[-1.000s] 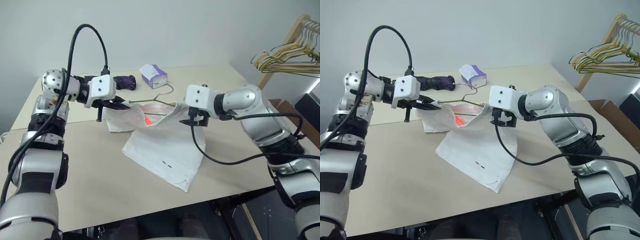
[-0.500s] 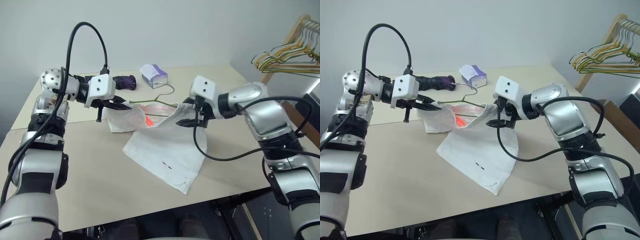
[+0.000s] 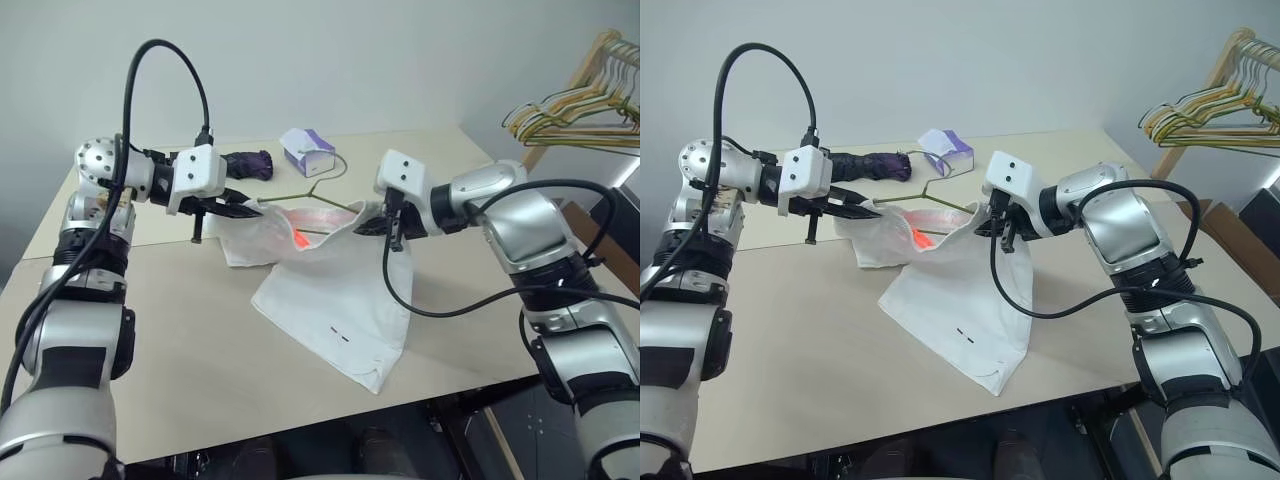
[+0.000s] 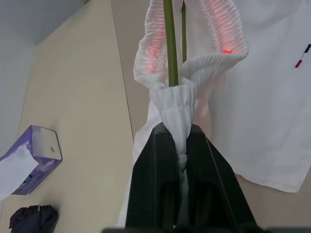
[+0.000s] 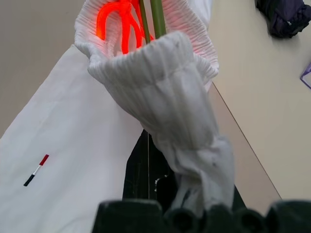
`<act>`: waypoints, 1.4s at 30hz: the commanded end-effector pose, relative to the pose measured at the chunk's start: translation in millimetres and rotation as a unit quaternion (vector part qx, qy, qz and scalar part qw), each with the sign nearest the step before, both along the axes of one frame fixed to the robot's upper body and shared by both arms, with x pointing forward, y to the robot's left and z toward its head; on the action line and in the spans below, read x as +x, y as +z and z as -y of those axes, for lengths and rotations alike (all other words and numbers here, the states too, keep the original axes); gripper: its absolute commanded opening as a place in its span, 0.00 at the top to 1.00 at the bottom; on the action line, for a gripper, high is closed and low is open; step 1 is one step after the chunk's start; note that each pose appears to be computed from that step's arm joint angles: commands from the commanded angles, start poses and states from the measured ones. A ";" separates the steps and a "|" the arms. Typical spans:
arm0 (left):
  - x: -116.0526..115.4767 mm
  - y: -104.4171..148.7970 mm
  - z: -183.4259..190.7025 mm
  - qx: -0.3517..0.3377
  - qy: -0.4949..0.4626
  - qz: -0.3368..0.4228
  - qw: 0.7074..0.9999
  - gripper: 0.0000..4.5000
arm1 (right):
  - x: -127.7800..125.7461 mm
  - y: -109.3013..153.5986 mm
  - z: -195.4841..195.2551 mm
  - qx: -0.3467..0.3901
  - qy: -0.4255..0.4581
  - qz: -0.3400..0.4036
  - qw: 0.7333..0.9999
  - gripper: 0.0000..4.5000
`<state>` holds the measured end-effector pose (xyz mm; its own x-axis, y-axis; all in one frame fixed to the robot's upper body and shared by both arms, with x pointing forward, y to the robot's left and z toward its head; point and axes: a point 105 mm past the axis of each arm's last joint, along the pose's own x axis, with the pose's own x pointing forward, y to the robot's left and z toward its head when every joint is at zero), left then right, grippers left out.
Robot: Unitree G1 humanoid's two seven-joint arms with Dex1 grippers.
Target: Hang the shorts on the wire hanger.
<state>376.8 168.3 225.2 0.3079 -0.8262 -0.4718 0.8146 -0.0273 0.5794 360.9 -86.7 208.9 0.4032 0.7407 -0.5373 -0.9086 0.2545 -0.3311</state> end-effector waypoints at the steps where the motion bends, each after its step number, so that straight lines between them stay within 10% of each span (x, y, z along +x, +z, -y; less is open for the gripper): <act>1: 4.9 14.8 0.4 -0.027 0.012 0.019 0.999 0.86 | 3.4 17.3 8.0 0.016 -0.024 0.025 0.999 1.00; 13: 18.7 42.7 -4.3 -0.140 0.073 0.069 0.985 0.01 | -8.6 13.3 46.1 0.057 -0.114 -0.002 0.992 1.00; 20: 13.9 43.1 -6.5 -0.227 0.098 0.067 0.967 0.01 | -13.8 5.3 116.1 0.113 -0.345 -0.035 0.931 1.00; 42: -28.6 -1.7 33.8 -0.300 0.133 -0.070 0.942 0.01 | -72.6 29.7 347.1 0.157 -0.798 0.023 0.581 1.00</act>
